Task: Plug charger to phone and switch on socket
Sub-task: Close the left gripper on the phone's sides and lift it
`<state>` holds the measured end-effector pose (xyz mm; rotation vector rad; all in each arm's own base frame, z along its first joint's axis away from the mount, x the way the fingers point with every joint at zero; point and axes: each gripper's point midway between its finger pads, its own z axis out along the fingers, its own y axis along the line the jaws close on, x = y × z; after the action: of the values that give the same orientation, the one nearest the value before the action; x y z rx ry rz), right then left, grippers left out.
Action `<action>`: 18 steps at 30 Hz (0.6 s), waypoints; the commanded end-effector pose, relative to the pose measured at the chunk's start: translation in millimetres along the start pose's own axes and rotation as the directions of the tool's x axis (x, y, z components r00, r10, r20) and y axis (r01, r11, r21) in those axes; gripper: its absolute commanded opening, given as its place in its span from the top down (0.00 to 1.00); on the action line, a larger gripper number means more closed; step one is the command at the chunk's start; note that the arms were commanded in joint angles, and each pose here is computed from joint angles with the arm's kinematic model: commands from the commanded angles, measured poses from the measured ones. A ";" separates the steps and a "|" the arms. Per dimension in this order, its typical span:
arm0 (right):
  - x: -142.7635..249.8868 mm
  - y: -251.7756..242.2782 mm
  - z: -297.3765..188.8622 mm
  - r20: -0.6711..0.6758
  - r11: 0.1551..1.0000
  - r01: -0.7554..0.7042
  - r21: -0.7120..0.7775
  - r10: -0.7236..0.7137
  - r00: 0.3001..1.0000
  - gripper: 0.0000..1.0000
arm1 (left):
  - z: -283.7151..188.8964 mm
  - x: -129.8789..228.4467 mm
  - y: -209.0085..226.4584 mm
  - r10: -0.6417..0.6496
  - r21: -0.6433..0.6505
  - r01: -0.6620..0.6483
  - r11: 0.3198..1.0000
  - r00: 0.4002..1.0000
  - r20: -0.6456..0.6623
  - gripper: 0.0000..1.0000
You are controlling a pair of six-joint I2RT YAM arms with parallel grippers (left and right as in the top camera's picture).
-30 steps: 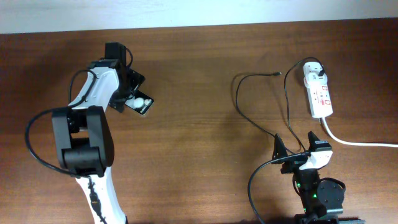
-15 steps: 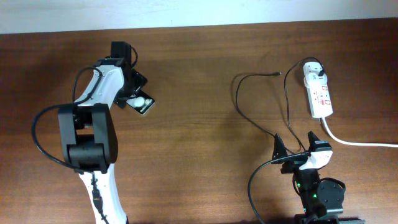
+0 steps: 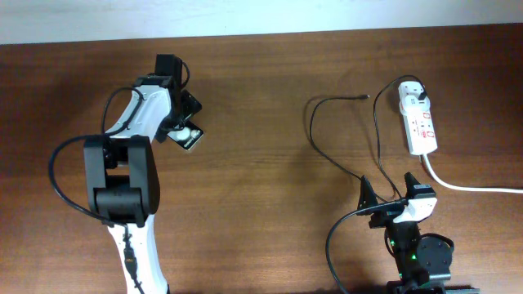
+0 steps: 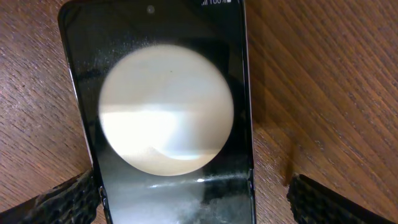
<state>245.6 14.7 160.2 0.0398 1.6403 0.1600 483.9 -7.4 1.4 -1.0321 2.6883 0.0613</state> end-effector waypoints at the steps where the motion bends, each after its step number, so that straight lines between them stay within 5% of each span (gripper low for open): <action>1: 2.2 -2.7 0.1 -0.001 1.000 -0.001 0.011 0.001 1.000 0.01 | 45.3 45.7 16.7 0.015 -0.058 -0.025 0.998 0.988 -0.155 0.01; 6: 2.2 -2.7 0.1 -0.001 1.000 -0.001 0.011 0.001 1.000 0.01 | 43.7 51.0 24.9 0.016 -0.092 -0.033 0.995 0.984 -0.175 0.00; 18: 2.2 -2.7 0.1 -0.001 1.000 -0.001 0.011 0.001 1.000 0.01 | 59.3 85.1 53.8 0.015 -0.156 -0.056 0.986 0.967 -0.253 0.20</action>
<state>245.6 14.7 160.2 0.0398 1.6403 0.1600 464.8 -2.2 -6.0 -1.0176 2.7158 0.1378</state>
